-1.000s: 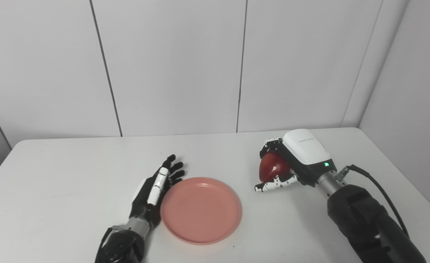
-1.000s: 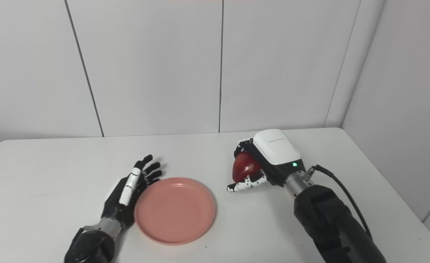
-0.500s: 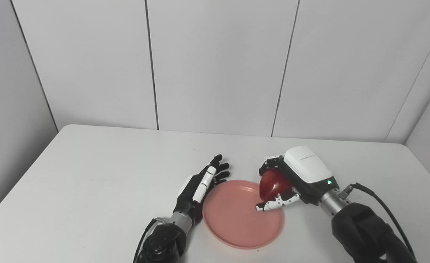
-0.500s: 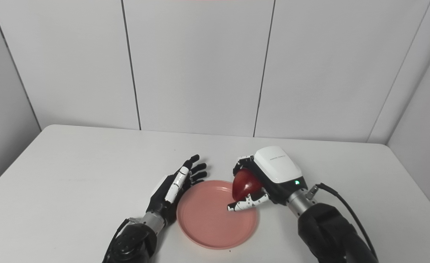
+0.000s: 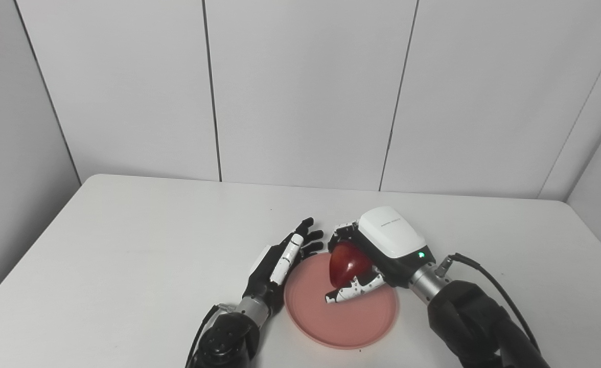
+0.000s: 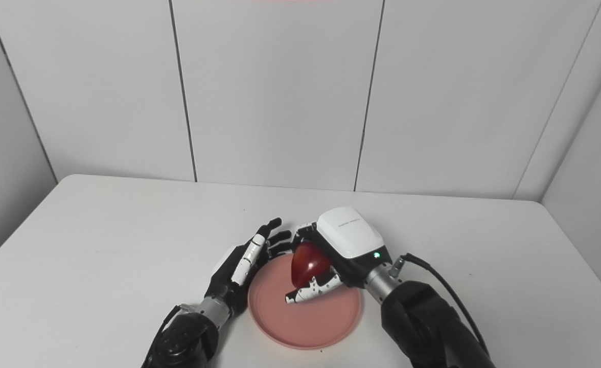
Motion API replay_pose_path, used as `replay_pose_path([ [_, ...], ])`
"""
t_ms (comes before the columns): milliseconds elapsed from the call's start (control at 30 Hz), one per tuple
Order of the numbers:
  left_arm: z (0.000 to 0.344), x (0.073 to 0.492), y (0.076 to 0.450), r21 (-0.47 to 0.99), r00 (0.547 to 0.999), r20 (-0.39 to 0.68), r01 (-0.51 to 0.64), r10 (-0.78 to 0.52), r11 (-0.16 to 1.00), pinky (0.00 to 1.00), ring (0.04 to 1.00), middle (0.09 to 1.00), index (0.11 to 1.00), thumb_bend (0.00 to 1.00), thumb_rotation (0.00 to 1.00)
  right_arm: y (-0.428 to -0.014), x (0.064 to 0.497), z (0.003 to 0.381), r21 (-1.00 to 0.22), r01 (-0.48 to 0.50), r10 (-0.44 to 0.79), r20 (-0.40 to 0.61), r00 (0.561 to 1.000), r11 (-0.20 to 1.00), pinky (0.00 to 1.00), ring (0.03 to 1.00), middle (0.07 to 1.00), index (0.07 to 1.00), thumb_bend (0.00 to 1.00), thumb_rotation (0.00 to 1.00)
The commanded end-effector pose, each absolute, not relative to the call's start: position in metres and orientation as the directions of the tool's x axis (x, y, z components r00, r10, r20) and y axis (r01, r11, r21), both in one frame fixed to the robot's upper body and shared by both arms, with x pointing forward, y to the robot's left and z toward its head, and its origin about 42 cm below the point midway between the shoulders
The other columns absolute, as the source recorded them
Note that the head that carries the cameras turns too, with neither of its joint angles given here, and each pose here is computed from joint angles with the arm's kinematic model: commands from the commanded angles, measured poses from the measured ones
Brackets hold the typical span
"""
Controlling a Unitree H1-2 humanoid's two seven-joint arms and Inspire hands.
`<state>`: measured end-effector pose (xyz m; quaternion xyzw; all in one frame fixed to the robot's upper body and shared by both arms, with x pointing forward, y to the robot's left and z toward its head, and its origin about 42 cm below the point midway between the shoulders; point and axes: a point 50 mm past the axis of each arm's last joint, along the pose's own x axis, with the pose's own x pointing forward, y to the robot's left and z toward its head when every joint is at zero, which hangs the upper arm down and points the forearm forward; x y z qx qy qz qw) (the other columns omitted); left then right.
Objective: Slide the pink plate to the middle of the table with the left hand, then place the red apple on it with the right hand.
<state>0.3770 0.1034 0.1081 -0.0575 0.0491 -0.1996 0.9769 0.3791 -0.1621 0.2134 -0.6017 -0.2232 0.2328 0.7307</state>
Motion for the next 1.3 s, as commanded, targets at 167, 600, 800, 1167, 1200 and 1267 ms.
replay_pose_path([
  [167,0.098,0.373,0.103,-0.125,0.901,-0.138,0.395,-0.411,0.910,0.88,0.865,0.892,0.931,0.68,0.94,-0.149,0.381,0.225,-0.980,-0.025,0.649,0.110,0.753,0.195,0.25,0.327,0.406,0.486,0.50,0.16],
  [600,0.101,0.374,0.105,-0.134,0.902,-0.129,0.395,-0.411,0.909,0.91,0.876,0.889,0.925,0.70,0.93,-0.148,0.388,0.199,-0.987,-0.091,0.653,0.020,0.757,0.136,0.28,0.356,0.449,0.491,0.50,0.15],
  [800,0.100,0.373,0.109,-0.131,0.903,-0.135,0.392,-0.408,0.911,0.93,0.878,0.883,0.918,0.71,0.93,-0.150,0.392,0.186,-0.988,-0.103,0.653,-0.004,0.757,0.113,0.29,0.371,0.453,0.491,0.50,0.15],
  [1167,0.100,0.374,0.107,-0.132,0.901,-0.136,0.395,-0.412,0.909,0.91,0.881,0.881,0.924,0.69,0.93,-0.155,0.392,0.185,-0.996,-0.070,0.660,-0.021,0.751,0.047,0.29,0.368,0.460,0.491,0.50,0.16],
  [1200,0.100,0.374,0.107,-0.132,0.900,-0.137,0.396,-0.413,0.909,0.91,0.882,0.881,0.925,0.69,0.93,-0.155,0.392,0.185,-0.997,-0.067,0.662,-0.019,0.750,0.047,0.29,0.368,0.459,0.490,0.50,0.16],
  [1267,0.100,0.374,0.107,-0.132,0.900,-0.139,0.396,-0.412,0.909,0.91,0.885,0.883,0.927,0.69,0.93,-0.156,0.392,0.186,-0.997,-0.061,0.665,-0.012,0.746,0.050,0.31,0.394,0.475,0.491,0.50,0.17],
])
